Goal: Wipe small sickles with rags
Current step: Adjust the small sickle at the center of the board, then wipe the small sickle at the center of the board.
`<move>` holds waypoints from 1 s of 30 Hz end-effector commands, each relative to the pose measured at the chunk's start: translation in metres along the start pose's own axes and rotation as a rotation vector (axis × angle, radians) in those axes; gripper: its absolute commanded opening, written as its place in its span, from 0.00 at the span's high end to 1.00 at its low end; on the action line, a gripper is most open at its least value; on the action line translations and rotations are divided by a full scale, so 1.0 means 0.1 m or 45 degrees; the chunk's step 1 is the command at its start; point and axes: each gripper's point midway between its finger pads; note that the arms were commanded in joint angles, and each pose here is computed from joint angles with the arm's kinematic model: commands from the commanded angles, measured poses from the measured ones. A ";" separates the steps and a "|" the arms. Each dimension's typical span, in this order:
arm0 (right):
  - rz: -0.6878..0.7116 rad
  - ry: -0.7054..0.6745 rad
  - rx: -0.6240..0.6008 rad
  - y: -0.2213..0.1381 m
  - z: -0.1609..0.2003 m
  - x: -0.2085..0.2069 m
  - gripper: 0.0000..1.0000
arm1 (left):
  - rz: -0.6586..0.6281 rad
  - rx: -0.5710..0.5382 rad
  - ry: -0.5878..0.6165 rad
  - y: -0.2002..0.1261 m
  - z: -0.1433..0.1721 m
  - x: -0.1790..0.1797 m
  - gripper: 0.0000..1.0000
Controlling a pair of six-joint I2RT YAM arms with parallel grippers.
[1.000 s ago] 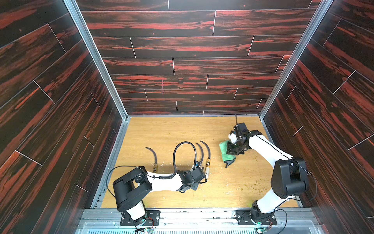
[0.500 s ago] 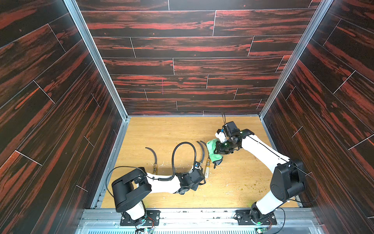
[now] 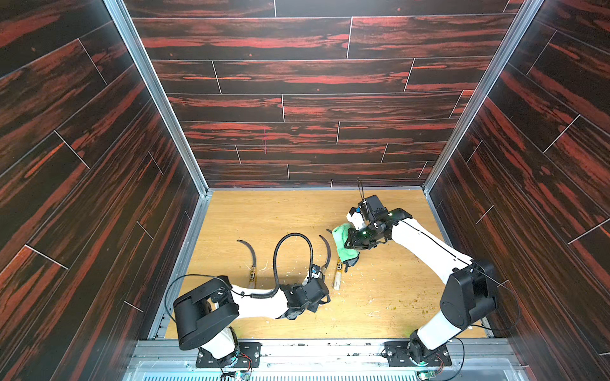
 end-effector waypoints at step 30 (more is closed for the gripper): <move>0.020 -0.110 0.337 0.77 0.60 0.63 0.94 | 0.103 -0.118 -0.062 0.05 0.26 0.00 0.82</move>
Point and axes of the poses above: each gripper's point midway between its finger pads, its own y axis out along the fingers, its own x axis along the line the jaws close on, z = x × y, and after that the axes turned 14 degrees about y, right-handed
